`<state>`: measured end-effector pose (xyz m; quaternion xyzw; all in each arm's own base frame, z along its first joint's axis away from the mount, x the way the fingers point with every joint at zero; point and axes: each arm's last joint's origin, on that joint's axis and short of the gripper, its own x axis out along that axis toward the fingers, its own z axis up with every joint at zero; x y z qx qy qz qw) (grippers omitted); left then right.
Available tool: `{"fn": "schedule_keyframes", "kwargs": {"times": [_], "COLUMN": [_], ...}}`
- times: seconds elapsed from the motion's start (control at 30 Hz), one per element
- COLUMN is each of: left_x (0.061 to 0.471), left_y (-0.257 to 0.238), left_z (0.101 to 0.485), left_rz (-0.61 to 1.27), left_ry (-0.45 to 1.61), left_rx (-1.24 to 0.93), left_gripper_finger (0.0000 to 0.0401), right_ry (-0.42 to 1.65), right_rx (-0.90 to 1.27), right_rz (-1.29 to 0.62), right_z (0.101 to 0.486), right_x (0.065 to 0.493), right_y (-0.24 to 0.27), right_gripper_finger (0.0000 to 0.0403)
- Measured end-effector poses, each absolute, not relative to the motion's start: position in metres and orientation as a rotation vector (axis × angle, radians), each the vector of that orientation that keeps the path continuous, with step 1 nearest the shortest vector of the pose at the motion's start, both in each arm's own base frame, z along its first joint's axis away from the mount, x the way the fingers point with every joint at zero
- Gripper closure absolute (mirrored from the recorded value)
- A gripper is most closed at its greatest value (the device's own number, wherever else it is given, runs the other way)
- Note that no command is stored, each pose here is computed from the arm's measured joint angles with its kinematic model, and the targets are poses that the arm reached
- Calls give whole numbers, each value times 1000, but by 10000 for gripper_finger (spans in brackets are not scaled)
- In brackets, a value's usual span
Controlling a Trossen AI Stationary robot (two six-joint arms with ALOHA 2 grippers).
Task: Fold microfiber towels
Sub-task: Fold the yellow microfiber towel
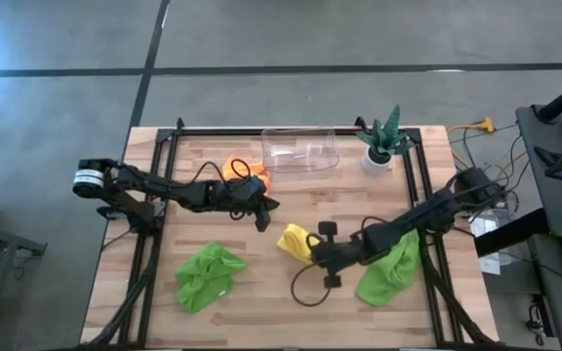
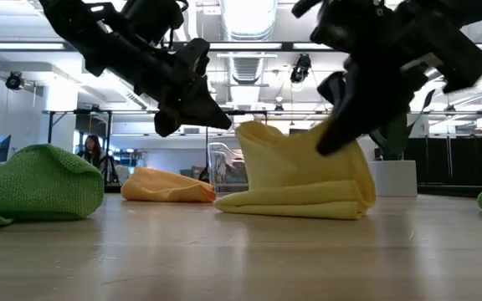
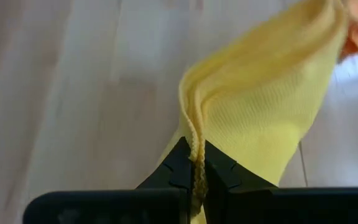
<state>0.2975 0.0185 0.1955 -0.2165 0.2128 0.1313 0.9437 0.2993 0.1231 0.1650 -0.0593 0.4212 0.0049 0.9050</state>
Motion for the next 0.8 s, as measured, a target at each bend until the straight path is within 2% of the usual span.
{"fn": "schedule_keyframes", "kwargs": {"times": [0.33,0.57,0.8], "left_x": [298,302,320], "left_y": [19,18,16], "left_z": [196,206,202], "left_rz": [265,239,141], "left_ry": [424,315,301], "left_rx": [-442,-452,-577], "left_gripper_finger": [401,401,401], "right_ry": [924,982,988], "right_rx": [-171,-229,-239], "right_rz": [-21,-13,-10], "right_z": [168,159,156], "right_x": [293,291,292], "right_y": [122,121,122], "right_gripper_finger": [394,394,394]}}
